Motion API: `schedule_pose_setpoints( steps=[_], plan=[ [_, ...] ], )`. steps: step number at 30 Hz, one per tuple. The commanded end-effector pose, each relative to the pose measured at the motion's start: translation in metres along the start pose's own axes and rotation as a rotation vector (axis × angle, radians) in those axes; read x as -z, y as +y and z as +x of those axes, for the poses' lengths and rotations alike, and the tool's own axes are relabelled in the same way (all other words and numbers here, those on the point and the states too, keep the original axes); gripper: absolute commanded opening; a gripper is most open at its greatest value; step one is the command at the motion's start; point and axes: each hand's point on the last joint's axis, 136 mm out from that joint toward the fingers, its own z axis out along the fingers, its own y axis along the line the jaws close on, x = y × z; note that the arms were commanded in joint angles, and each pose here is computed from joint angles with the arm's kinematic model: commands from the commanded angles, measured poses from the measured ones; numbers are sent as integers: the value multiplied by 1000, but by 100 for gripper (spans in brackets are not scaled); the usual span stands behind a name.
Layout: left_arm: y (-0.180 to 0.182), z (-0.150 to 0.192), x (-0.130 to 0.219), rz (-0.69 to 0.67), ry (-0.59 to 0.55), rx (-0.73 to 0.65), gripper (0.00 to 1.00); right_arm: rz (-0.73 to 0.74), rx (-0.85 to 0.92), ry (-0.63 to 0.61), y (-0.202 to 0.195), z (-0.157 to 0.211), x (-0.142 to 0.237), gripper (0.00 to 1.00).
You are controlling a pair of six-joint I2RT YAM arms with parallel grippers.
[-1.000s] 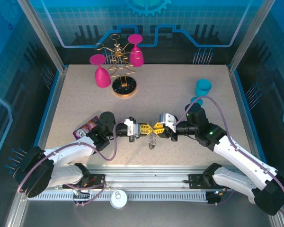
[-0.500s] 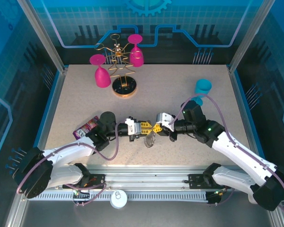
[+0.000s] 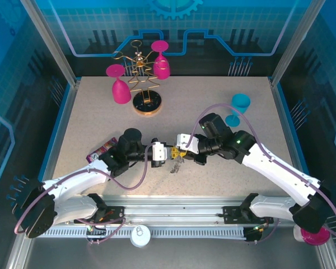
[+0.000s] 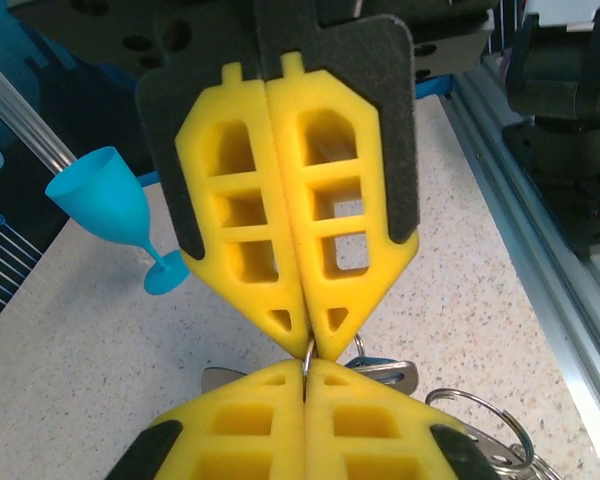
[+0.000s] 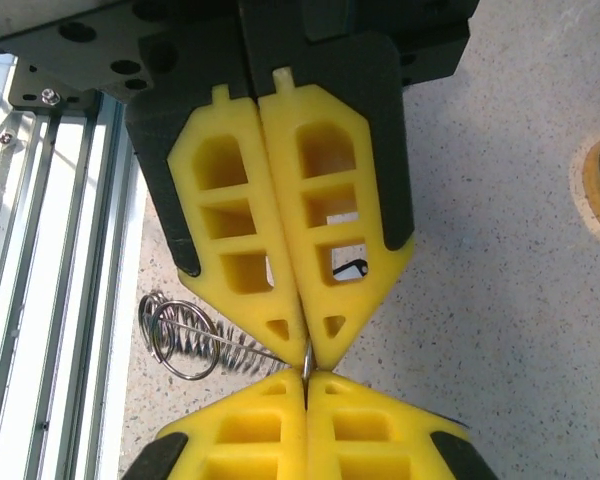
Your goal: Put the keys on the keyring
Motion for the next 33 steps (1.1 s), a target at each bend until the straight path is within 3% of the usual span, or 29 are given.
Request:
schedule_pose_setpoints(
  steps=[1,3,5,7,13,19,28,33],
  plan=[
    [6,1,-3,-17,33,-28,0,-55,67,-141,13,-41,9,0],
    [6,0,-1,-28,20,-39,0,-28,54,-177,9,-43,12,0],
    [6,-4,1,-46,-19,-49,0,10,24,-223,3,-43,18,17],
    [7,-11,3,-68,-69,-57,0,26,5,-269,1,-37,22,26],
    [7,-36,12,-94,-246,-36,0,51,-58,-402,-2,-22,29,31],
    [4,-39,13,-61,-280,-6,0,64,-62,-363,-4,-8,18,31],
    [2,-39,13,-45,-284,4,0,45,-44,-409,-7,-20,19,24],
    [1,-39,12,-38,-284,6,0,30,-38,-423,-6,-26,22,7]
  ],
)
